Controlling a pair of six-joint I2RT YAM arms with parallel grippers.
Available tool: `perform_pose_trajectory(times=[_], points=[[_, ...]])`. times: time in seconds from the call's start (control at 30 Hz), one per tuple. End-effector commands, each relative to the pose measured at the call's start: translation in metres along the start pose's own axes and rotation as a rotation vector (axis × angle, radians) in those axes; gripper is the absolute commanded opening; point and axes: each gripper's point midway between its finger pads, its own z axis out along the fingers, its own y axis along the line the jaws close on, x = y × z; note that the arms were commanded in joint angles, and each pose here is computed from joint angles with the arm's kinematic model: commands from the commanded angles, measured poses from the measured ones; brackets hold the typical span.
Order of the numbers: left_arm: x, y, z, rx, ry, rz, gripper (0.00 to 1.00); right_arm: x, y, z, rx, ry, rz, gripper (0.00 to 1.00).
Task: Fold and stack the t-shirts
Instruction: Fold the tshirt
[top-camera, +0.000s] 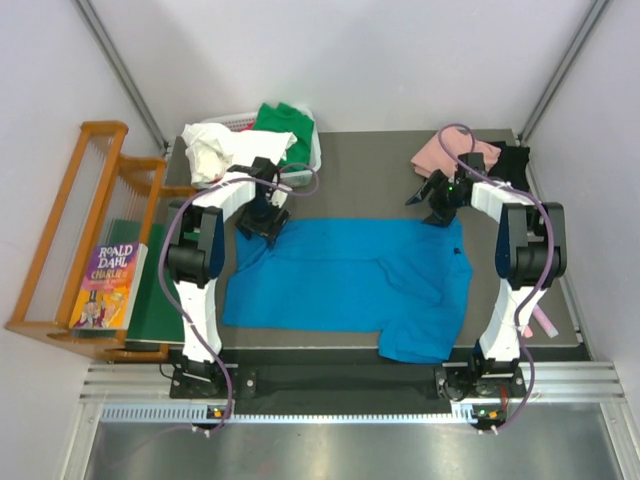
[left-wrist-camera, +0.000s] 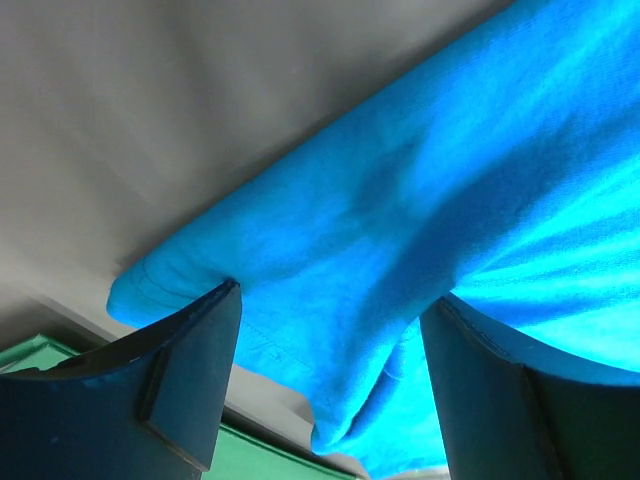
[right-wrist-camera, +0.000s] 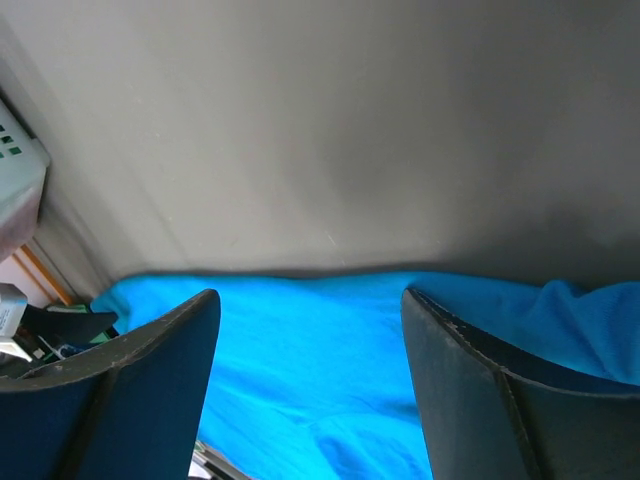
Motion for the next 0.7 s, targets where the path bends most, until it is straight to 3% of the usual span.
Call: perform_pose_trajectory(times=[0.0,0.23,0.4,0.67], points=[[-0.011,0.025,-0.010,-0.101,-0.124,-0.026,0.75,-0.022,0.049,-0.045,-0.089,-0.101,-0.125,0.72],[0.008,0.014,-0.065,-0.100,-0.190,-0.014,0.79,0.000,0.069,-0.102,-0.079,-0.183,-0.260,0.75],[0.015,0.007,-0.105,-0.106,-0.266,-0.005,0.85,0.021,0.047,-0.108,-0.048,-0.173,-0.273,0.78],[0.004,0.024,-0.097,-0.187,-0.276,-0.008,0.86,0.054,0.034,-0.096,-0.085,-0.115,-0.263,0.78]])
